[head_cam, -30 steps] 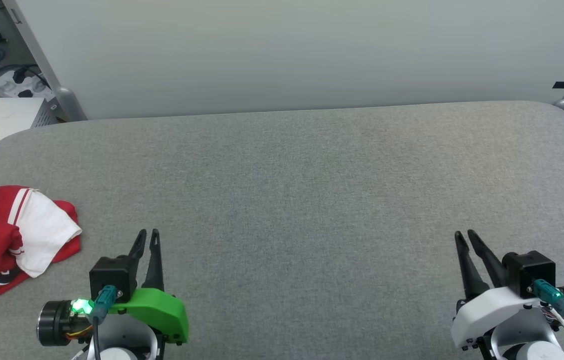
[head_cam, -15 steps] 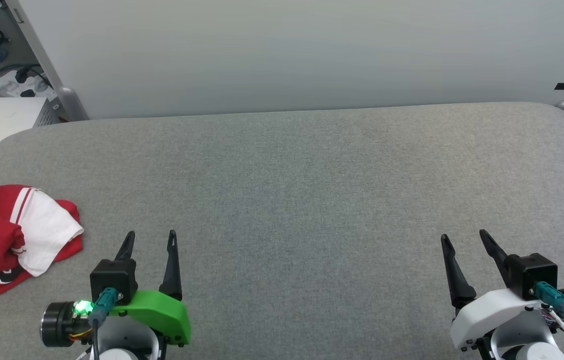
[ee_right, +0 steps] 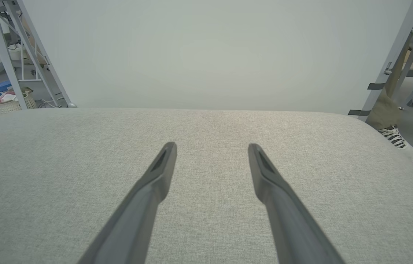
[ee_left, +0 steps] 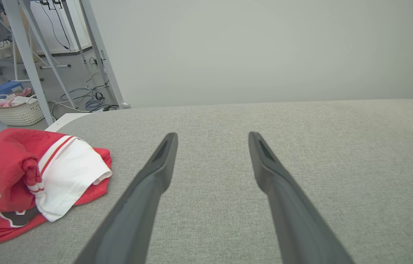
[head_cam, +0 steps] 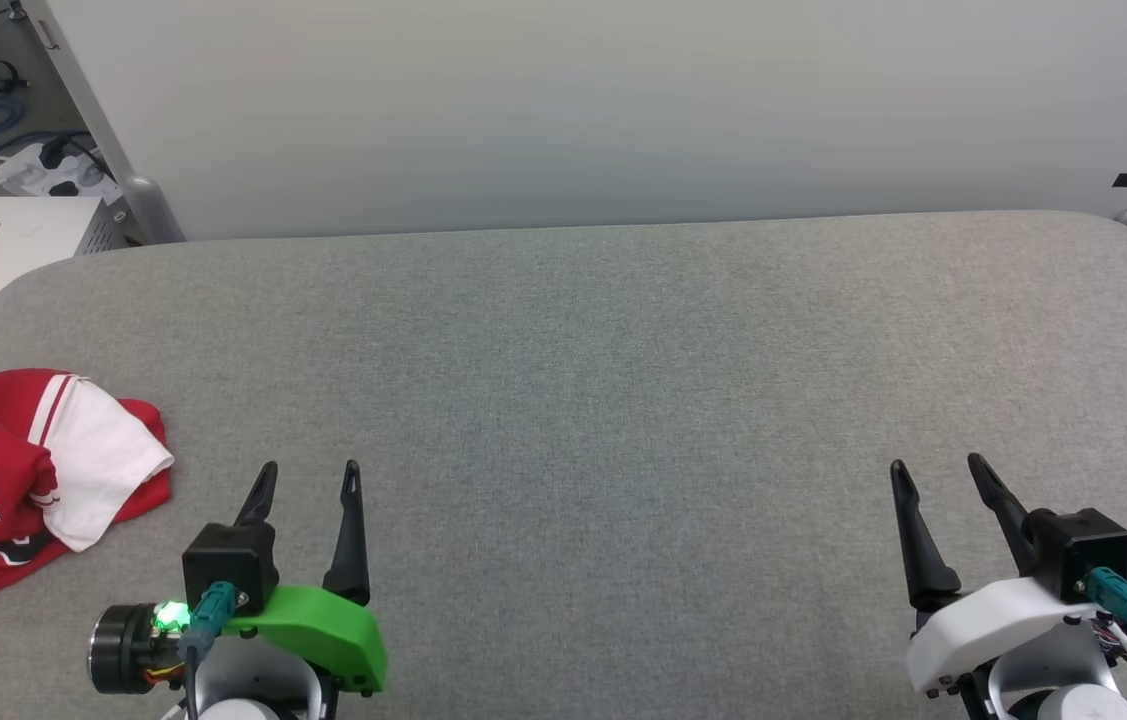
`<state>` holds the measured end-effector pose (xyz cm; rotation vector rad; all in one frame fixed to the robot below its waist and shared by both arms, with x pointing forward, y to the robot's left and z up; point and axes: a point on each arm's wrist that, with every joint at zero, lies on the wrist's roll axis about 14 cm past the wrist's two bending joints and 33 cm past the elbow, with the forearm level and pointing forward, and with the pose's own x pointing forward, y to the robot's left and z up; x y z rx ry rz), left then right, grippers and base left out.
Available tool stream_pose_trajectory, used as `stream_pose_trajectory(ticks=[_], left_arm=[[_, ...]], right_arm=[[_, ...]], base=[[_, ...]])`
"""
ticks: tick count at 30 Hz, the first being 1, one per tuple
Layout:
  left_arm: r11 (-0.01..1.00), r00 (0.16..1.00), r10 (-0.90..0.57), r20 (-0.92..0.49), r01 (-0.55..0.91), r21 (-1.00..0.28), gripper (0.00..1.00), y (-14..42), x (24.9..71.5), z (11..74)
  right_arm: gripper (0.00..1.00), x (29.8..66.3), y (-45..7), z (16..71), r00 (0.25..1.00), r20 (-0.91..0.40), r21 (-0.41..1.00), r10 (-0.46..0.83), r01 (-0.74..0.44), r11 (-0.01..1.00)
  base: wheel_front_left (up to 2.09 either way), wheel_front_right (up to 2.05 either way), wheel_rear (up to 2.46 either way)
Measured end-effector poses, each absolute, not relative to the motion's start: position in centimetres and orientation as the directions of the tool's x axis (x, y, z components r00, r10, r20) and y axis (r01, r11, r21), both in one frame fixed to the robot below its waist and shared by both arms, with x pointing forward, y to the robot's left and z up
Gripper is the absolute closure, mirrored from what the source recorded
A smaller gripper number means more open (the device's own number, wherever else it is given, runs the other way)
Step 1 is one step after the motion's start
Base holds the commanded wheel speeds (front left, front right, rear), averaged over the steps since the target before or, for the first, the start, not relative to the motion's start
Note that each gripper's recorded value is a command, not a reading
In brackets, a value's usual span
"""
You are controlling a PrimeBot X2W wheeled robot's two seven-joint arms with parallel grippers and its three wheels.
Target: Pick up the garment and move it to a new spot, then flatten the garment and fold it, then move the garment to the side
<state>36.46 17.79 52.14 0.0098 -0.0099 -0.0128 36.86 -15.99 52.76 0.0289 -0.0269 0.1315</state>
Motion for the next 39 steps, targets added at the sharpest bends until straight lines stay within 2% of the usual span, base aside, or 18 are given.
stream_pose_trajectory(ticks=[22,39], left_arm=[[1.0,1.0,-0.009,0.014,0.009,-0.022,0.0,18.2,36.2,51.4],[0.99,0.989,0.139,0.04,-0.138,-0.041,0.0,23.3,34.2,51.7]], right_arm=[[0.0,37.1,-15.9,53.6,0.988,0.074,0.05,0.133,-0.137,0.989],[0.0,38.7,-9.4,54.5,0.944,0.103,0.047,0.314,-0.32,0.946]], base=[[0.0,0.0,0.0],[0.0,0.0,0.0]])
